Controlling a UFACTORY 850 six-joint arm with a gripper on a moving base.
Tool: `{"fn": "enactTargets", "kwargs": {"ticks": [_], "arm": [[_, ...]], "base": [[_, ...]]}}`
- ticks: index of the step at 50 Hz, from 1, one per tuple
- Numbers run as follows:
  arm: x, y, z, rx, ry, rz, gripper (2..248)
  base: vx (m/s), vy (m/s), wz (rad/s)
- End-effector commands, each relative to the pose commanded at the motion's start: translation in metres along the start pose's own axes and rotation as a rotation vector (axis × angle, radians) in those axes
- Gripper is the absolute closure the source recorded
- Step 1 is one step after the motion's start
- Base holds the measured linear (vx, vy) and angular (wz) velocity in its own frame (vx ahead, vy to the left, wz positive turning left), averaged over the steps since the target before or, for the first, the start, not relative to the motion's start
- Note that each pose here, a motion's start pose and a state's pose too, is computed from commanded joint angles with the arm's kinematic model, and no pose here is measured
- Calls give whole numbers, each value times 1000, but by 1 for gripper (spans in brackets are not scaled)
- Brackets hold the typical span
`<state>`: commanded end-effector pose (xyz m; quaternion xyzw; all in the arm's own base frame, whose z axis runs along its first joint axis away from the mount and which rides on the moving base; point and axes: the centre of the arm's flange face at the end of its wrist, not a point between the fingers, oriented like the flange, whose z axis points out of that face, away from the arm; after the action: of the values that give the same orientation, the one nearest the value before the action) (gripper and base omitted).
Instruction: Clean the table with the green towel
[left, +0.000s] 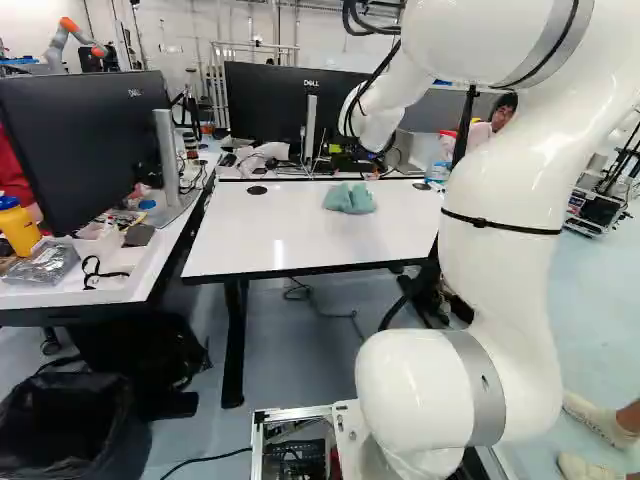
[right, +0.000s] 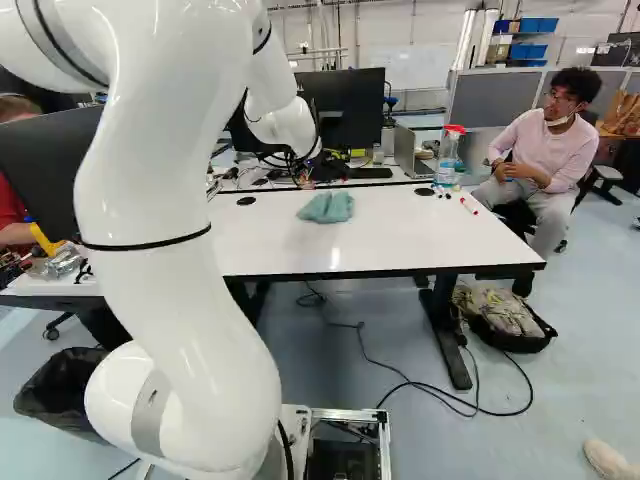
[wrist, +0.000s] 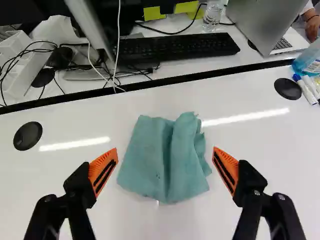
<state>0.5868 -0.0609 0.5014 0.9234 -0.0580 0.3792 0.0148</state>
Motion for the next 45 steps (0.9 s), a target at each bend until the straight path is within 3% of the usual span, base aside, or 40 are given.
{"fn": "enactTargets", "kwargs": {"ticks": [23, 45], "arm": [[-42, -8, -17, 10, 71, -14, 3], [-103, -15, -42, 26, 164, -32, 3]], "base": [[0, 0, 0], [0, 0, 0]]}}
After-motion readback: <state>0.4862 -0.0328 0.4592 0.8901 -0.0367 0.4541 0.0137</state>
